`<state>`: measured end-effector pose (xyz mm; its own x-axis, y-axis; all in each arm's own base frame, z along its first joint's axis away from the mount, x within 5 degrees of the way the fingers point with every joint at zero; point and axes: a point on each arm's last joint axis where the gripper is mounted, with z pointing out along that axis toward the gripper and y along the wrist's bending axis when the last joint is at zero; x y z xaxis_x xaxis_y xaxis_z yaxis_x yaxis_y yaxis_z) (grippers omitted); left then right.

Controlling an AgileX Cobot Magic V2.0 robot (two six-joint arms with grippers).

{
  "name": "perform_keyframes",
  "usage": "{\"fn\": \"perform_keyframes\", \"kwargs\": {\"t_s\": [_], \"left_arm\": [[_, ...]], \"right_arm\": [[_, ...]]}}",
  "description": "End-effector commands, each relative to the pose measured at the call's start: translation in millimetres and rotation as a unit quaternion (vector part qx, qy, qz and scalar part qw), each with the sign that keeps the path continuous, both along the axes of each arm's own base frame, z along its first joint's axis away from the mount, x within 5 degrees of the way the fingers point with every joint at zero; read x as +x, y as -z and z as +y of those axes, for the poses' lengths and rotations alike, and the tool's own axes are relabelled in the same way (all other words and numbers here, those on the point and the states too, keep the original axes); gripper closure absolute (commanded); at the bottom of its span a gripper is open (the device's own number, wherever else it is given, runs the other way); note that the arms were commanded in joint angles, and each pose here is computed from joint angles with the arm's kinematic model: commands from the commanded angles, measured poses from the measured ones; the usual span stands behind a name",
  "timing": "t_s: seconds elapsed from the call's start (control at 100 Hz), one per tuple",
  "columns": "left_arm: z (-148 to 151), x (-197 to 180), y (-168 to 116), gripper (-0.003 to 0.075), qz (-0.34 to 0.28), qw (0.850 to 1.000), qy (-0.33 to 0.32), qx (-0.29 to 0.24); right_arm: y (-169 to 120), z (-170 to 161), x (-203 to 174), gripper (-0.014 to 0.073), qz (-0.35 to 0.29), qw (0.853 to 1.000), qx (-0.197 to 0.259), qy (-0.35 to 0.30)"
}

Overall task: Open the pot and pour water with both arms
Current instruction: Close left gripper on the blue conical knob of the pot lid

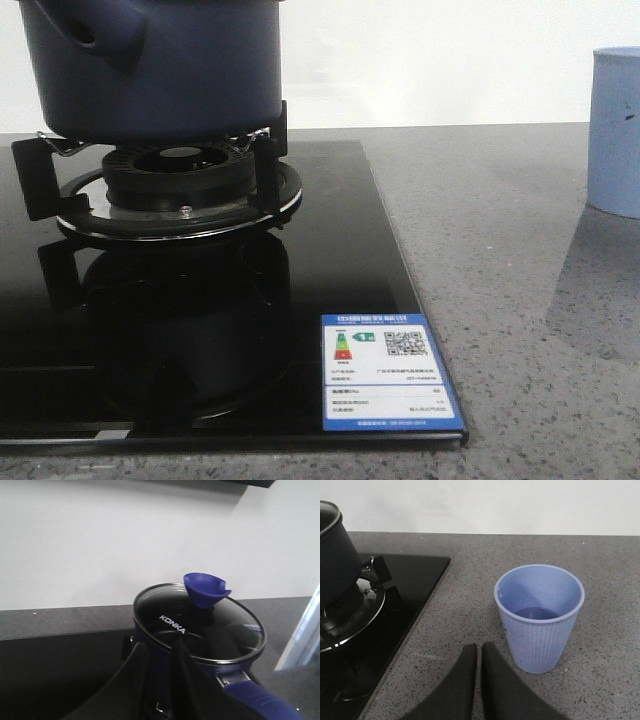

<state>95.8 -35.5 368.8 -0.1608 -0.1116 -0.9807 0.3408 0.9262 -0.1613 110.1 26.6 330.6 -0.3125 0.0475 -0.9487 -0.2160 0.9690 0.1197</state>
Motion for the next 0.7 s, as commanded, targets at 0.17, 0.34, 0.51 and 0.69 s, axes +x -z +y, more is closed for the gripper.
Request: {"fn": "perform_keyframes", "kwargs": {"t_s": [0.17,0.34,0.51,0.69], "left_arm": [[-18.9,27.0,-19.9,0.0166,-0.069,0.997,0.03,-0.036],[-33.7,49.2,-17.0,0.022,-0.083,0.995,0.034,-0.044],[-50.9,76.5,-5.1,0.0227,-0.081,0.996,0.033,-0.03],[-65.9,98.0,2.7,0.0169,-0.092,0.995,0.032,-0.015]], "right_arm": [[-15.8,0.2,3.0,0.0118,-0.044,0.999,-0.003,0.0],[-15.8,0.2,3.0,0.0102,-0.044,0.999,-0.003,0.0],[-15.6,0.2,2.9,0.0102,-0.043,0.999,-0.003,0.0],[-14.6,0.4,2.7,0.0102,-0.037,0.999,-0.005,-0.001]]}}
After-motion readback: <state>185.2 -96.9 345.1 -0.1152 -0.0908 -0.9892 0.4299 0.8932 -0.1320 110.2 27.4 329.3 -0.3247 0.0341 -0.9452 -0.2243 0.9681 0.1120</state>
